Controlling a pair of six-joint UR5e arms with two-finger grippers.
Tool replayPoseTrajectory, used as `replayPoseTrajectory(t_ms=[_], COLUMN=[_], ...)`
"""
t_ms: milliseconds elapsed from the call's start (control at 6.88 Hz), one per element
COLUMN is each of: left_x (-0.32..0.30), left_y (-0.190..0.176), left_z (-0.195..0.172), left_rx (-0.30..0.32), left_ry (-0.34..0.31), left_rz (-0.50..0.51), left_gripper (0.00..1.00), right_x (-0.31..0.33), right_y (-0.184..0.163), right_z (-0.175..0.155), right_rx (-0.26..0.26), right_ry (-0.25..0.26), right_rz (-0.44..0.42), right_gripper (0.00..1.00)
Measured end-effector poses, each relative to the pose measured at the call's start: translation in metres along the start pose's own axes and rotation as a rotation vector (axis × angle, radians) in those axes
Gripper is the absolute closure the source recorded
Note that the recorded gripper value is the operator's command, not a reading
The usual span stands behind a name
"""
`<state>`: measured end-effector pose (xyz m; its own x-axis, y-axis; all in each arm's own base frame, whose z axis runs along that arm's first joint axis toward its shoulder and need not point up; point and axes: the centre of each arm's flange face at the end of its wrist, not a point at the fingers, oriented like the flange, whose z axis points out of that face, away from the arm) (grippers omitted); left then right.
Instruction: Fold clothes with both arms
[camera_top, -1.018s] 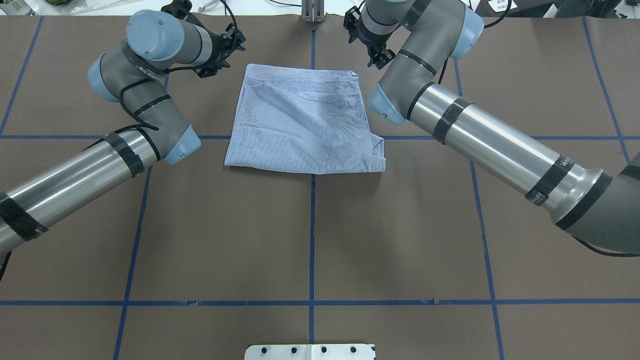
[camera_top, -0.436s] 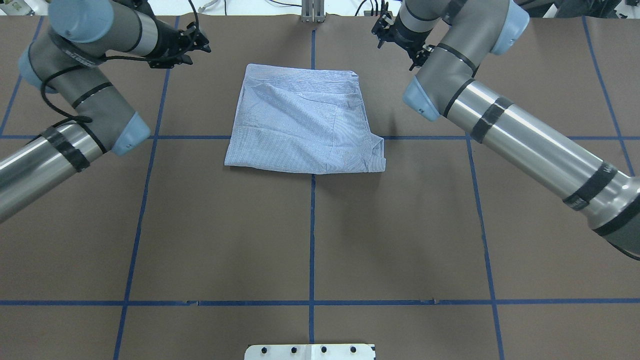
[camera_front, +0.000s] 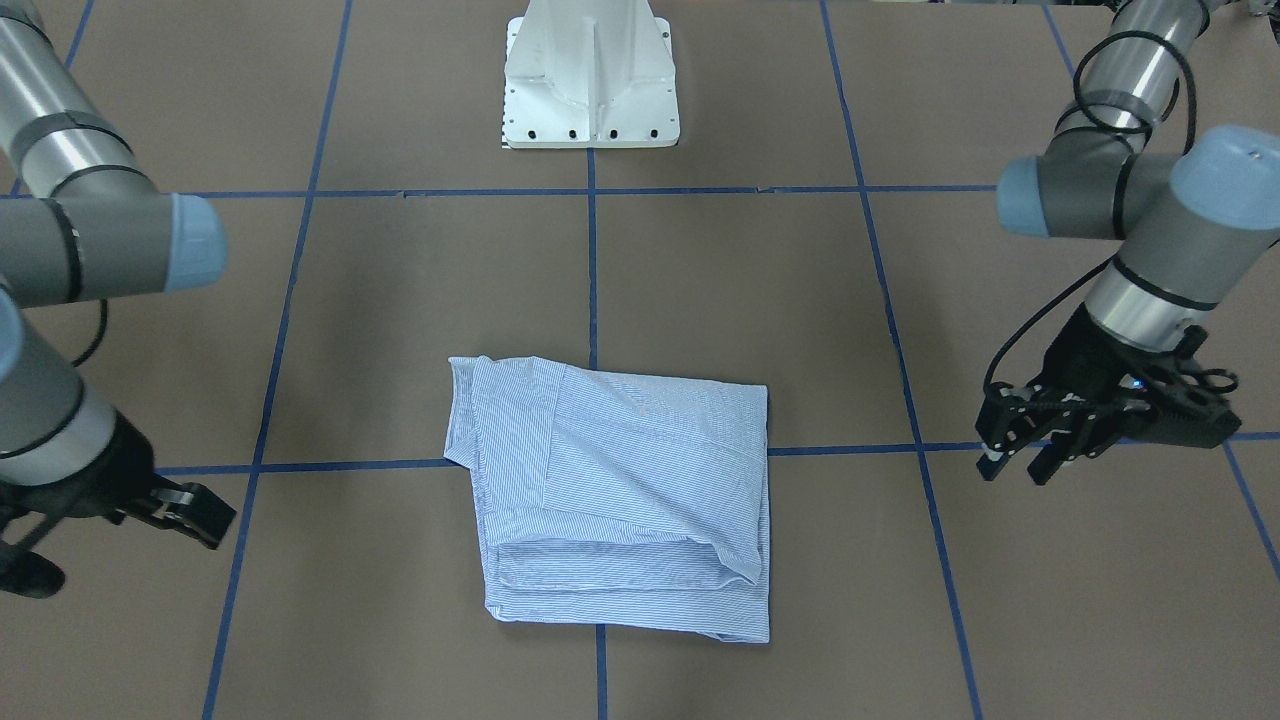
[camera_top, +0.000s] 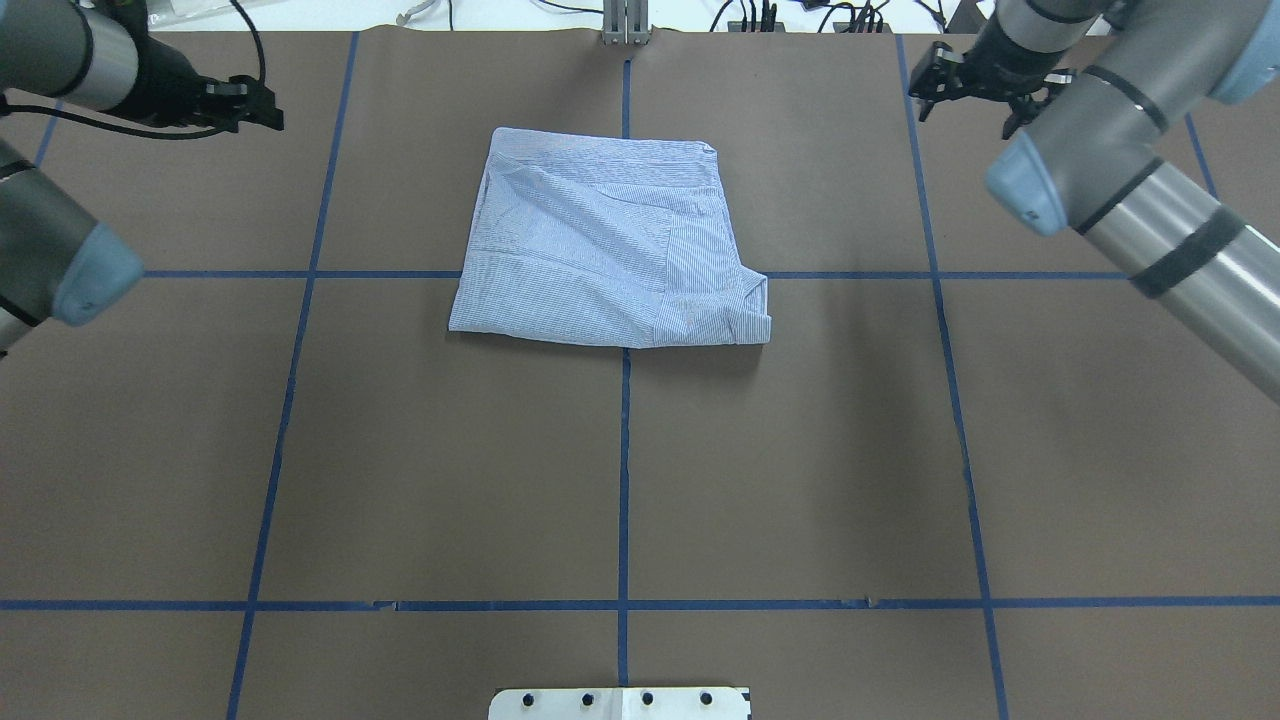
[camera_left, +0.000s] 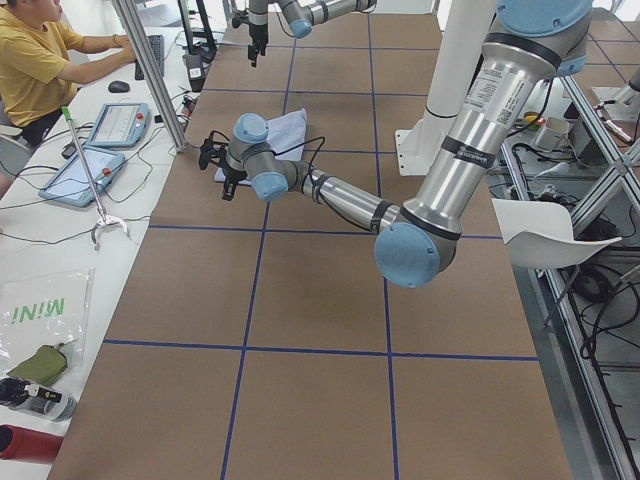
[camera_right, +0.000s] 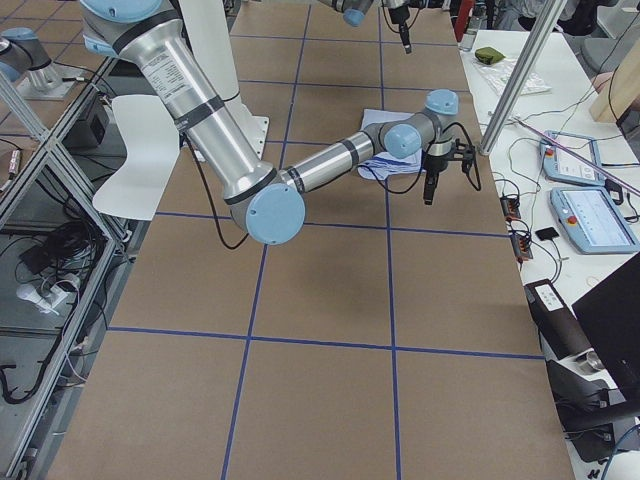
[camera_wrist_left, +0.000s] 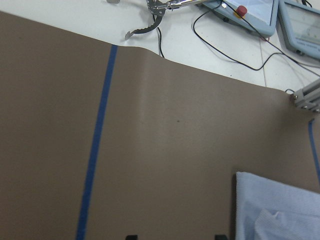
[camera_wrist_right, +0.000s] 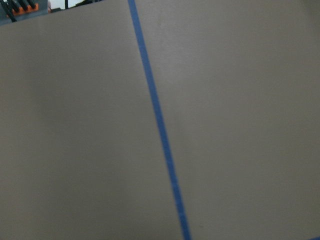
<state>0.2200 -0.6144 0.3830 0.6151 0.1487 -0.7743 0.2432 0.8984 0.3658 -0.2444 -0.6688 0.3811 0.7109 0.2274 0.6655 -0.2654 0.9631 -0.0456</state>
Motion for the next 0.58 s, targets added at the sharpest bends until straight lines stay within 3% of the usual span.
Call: replayPoseTrajectory(t_ms=[291,582], left_x=[-0.093,-0.190], left_y=[0.020,0.066], left_z=[-0.063,-0.116], left_rx=[-0.076,-0.110], left_ry=[-0.038,-0.050], left_rz=[0.207,0.302], left_gripper=[0.01,0.01], right_x=[0.116,0.220], right_y=[0.012,0.036], right_z=[-0.010,-0.016], right_rx=[-0.032,-0.061], right_ry=[0.001,0.005], right_rz=[-0.134,-0.222], right_gripper=[0.00,0.00])
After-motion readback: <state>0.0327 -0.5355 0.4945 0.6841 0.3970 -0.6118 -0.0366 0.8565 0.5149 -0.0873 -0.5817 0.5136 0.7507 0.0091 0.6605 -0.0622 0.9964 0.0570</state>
